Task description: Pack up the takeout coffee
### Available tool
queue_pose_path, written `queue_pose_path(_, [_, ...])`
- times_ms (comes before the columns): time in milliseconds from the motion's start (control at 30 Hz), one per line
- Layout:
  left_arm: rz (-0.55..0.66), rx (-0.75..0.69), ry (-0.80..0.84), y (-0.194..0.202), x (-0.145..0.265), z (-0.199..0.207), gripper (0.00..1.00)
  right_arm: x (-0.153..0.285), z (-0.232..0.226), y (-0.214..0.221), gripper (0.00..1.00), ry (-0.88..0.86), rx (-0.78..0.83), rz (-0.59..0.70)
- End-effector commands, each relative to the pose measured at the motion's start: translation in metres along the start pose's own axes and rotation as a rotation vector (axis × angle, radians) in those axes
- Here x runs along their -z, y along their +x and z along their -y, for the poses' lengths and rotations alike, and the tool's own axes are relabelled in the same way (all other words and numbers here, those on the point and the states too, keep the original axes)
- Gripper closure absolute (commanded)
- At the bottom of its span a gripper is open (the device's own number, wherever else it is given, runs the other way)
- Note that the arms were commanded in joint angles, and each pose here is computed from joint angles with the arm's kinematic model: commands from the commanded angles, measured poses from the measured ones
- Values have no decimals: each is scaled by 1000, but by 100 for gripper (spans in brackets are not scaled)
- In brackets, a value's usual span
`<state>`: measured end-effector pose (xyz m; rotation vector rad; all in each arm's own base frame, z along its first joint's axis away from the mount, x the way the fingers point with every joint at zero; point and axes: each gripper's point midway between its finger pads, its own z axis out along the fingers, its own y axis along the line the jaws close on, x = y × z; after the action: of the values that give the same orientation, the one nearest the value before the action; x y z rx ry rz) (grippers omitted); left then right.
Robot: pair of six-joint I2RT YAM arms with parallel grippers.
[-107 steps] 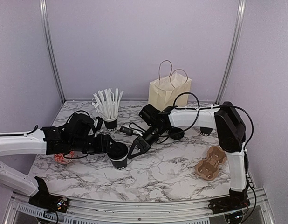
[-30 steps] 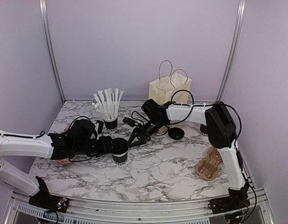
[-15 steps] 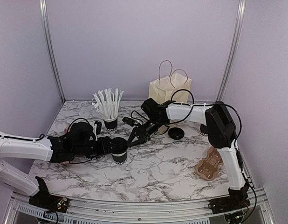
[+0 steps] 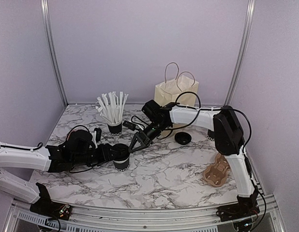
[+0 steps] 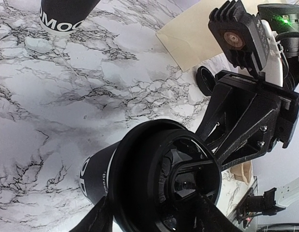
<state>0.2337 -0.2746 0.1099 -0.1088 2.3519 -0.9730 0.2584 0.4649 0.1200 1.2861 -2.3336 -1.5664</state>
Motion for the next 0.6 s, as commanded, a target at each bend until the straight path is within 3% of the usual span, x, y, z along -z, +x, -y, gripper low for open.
queue_pose_path(0, [-269,-17,-148,80,-7,-59,44,-61,60,33,79,220,47,-132])
queue_pose_path(267, [-263,-31,-181,82,-2,-66,45,-55,63,29,79,305,113,-145])
queue_pose_path(400, [-216,-49,-143,67,5,-47,43,-39,40,5,78,272,181,-93])
queue_pose_path(567, [-129,-88,-91,39,16,-17,35,-24,0,-10,72,162,237,-49])
